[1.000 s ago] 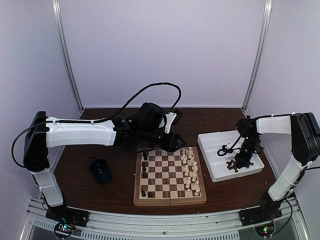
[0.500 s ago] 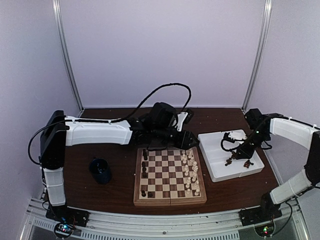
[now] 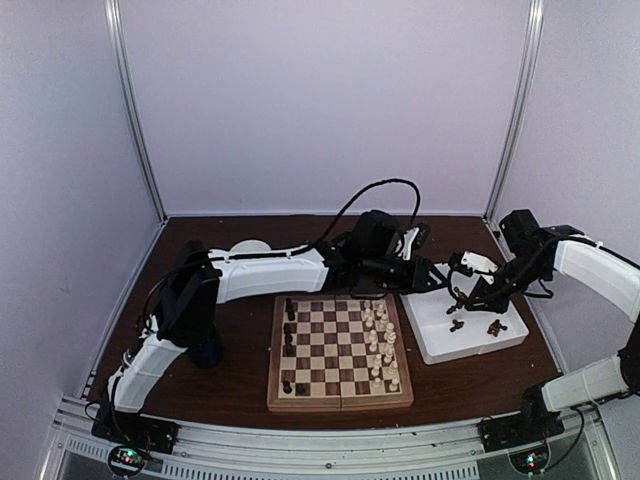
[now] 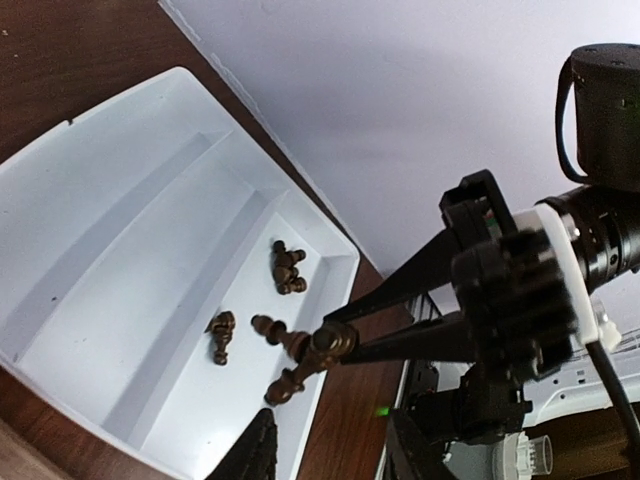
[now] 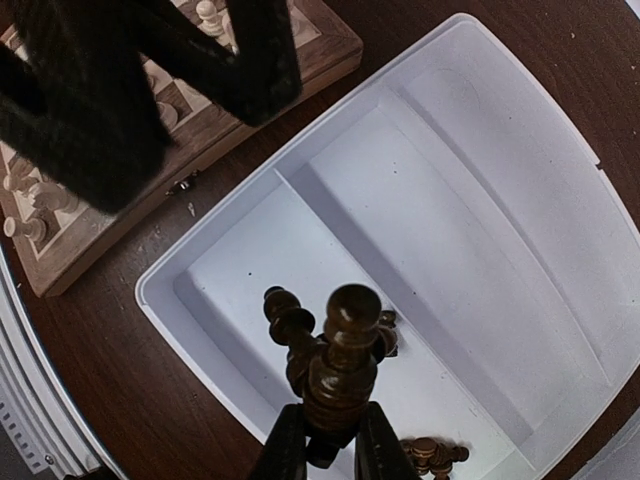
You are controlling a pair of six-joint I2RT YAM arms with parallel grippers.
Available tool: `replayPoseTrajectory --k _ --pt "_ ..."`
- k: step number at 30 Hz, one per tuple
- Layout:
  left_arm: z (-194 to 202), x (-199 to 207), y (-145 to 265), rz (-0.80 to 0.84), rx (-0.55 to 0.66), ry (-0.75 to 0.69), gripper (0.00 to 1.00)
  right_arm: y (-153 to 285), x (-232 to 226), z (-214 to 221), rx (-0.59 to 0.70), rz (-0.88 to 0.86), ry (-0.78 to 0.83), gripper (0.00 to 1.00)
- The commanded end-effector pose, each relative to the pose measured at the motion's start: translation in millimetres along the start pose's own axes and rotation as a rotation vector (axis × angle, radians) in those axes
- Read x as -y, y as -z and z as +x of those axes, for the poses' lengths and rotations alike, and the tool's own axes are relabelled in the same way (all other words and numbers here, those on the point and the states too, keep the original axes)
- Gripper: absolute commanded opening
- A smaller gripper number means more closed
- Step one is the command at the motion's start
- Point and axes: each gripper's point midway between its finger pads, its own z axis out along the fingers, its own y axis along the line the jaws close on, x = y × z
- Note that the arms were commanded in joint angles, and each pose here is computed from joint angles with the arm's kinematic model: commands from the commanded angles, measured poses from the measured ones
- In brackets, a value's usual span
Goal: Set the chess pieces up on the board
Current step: Pick up the pawn from the chess pile.
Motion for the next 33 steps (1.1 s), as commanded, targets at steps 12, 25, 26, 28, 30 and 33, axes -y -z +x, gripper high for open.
replayPoseTrajectory --k 12,25,26,28,30,33 --pt "7.6 25.2 -38.5 0.124 -0.046 0.095 0.35 13.5 -14.2 -15.5 0.090 -0.054 0.003 0.09" --pt "0.0 14.4 -43.2 0.091 0.006 0.128 0.33 17.5 -23.5 -10.9 0.084 -0.077 0.022 0.10" --pt "-1.0 14.8 -43.1 0.092 0.010 0.128 0.31 17.7 -23.6 -10.8 0.084 -0.076 0.024 0.10" --pt "-2.0 14.6 -43.4 0.095 0.018 0.129 0.29 17.3 -24.6 -9.5 0.079 -0.080 0.023 0.11" --pt "-2.1 14.6 -43.4 0.097 0.018 0.130 0.28 16.5 -25.3 -8.3 0.075 -0.084 0.024 0.11" --pt "-4.7 18.1 -43.2 0.113 0.028 0.121 0.26 16.2 -26.0 -7.4 0.072 -0.087 0.025 0.11"
